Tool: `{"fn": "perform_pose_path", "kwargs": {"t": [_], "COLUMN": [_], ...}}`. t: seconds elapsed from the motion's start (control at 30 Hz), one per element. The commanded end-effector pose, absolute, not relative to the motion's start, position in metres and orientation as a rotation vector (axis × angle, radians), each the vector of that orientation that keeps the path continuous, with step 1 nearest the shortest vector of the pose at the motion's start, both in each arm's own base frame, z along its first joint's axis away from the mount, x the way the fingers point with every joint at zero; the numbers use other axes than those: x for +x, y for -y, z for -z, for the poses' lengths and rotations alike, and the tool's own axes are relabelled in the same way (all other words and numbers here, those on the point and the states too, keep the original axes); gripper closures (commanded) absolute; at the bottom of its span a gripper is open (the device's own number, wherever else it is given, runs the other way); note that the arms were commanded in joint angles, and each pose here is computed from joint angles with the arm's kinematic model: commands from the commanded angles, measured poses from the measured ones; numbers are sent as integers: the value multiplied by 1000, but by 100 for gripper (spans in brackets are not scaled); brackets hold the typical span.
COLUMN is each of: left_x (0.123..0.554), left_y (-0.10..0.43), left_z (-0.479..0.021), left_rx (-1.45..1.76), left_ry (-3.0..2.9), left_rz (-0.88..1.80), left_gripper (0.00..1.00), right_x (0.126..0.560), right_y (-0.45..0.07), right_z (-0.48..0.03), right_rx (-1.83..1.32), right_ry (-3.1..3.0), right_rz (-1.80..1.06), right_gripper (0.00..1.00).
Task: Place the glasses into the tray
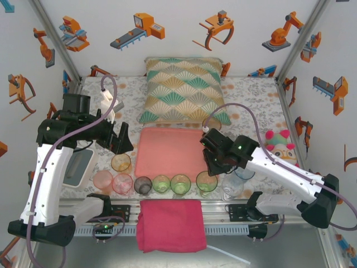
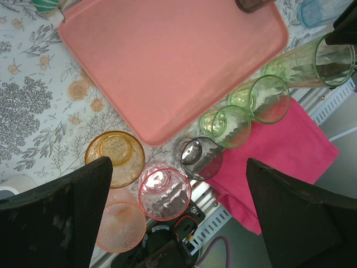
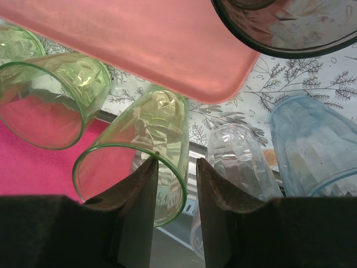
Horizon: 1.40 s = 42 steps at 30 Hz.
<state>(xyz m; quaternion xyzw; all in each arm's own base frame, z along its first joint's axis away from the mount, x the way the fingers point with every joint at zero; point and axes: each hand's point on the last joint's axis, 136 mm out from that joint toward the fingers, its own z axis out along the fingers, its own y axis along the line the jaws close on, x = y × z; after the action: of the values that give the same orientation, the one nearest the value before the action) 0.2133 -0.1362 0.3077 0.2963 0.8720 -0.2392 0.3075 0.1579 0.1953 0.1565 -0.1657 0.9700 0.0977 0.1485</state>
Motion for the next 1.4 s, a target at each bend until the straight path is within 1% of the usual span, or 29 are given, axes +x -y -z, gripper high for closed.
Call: {"fn": "perform_pose_path", "kwargs": {"t": [0.0, 0.57, 0.7, 0.83, 0.97, 1.37], "left_x": [211, 210, 210, 210, 210, 211], "left_y": [138, 138, 138, 138, 138, 138], "left_z": [-313, -314, -317, -316, -317, -318], "left_rx": [784, 779, 775, 772, 770, 767], "left_ry": [-2287, -2287, -2282, -2285, -2284, -2285], "left_rz": [643, 644, 646, 647, 646, 648], "left_gripper": [3, 3, 3, 3, 3, 3], "right_x": [159, 164, 165, 164, 164, 168], "right_y": [-195, -185, -182, -180, -180, -180], "right_z": [-152, -150, -152, -152, -153, -173], "right_rx": [-505, -519, -521, -529, -535, -522], "right_ry": [-2789, -2762, -2749, -2745, -2740, -2679], "right_rz": [-244, -137, -124, -115, -119, -155], "right_gripper": [67, 80, 86, 94, 99, 100]}}
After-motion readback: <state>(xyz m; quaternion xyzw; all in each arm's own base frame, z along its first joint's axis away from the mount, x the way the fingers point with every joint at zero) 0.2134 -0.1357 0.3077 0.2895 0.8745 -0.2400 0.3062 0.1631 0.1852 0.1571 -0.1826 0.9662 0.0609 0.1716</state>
